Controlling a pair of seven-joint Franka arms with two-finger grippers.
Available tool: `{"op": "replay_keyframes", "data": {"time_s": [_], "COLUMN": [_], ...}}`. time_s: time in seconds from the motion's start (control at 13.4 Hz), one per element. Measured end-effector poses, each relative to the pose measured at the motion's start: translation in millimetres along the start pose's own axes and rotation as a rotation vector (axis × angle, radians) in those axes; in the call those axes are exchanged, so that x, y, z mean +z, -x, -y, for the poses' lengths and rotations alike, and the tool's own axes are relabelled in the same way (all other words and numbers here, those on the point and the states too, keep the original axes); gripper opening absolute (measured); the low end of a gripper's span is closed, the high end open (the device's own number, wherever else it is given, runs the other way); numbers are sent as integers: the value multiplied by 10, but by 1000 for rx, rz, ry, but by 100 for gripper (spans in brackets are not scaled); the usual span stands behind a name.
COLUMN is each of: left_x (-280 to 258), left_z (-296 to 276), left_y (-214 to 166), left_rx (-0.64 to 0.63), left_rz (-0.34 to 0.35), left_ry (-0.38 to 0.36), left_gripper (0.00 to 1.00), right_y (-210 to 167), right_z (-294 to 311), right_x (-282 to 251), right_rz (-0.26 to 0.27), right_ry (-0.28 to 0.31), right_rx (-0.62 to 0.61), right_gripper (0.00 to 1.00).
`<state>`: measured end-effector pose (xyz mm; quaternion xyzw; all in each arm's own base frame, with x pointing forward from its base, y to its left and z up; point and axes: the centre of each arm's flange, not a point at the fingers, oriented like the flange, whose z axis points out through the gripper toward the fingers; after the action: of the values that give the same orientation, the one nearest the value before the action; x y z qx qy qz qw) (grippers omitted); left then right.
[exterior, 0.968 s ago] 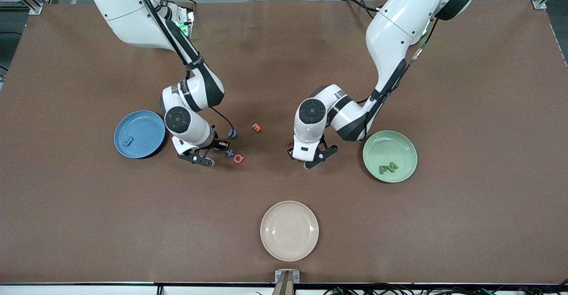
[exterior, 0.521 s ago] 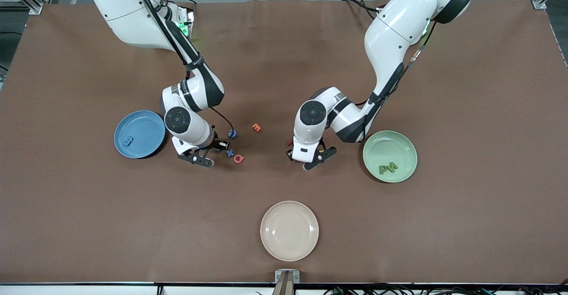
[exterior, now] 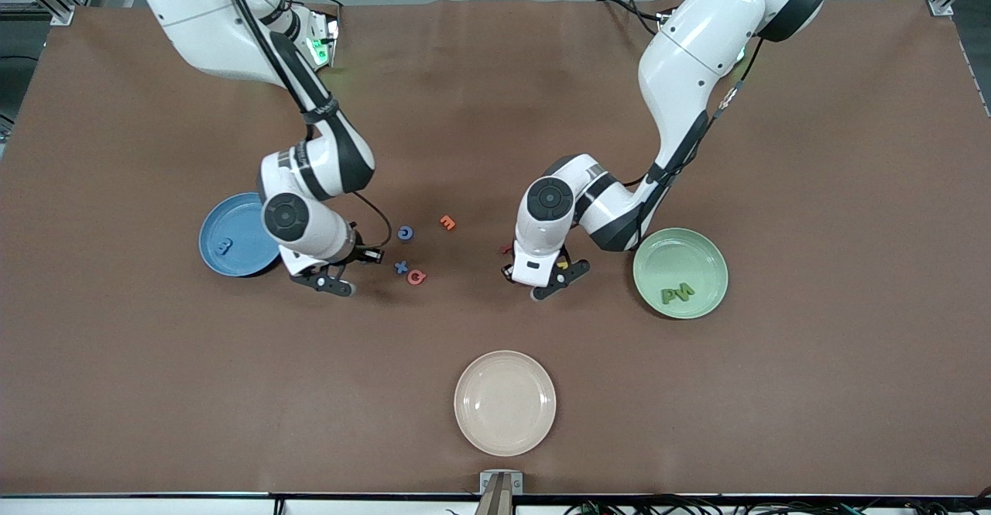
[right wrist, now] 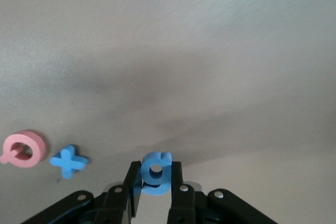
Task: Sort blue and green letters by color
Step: 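Grasp green u with the left gripper while the right gripper grasps blue g, then drop g on the blue plate while the left gripper drops u on green plate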
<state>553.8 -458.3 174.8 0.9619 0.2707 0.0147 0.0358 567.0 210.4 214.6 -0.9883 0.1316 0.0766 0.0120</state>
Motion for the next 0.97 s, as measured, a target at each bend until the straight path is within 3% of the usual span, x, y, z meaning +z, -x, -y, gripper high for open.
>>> {"op": "replay_keyframes", "data": {"time_s": [0.52, 0.74, 0.89, 0.97], "left_x": [11, 21, 6, 5], "left_z": [36, 45, 30, 29], "left_y": [-108, -132, -139, -139], "left_rx": [4, 39, 53, 53], "left_rz": [-15, -18, -22, -22], "left_ry": [-5, -7, 0, 0], "left_gripper": [48, 43, 28, 29], "right_y": [-101, -144, -130, -121], "right_z": [-1483, -2042, -2315, -2420], "right_x": [-445, -362, -235, -188], "right_rz": [17, 2, -16, -21], "right_ry": [-25, -33, -9, 2], "right_rx": [-203, -270, -305, -320], "right_gripper": [26, 26, 26, 26]}}
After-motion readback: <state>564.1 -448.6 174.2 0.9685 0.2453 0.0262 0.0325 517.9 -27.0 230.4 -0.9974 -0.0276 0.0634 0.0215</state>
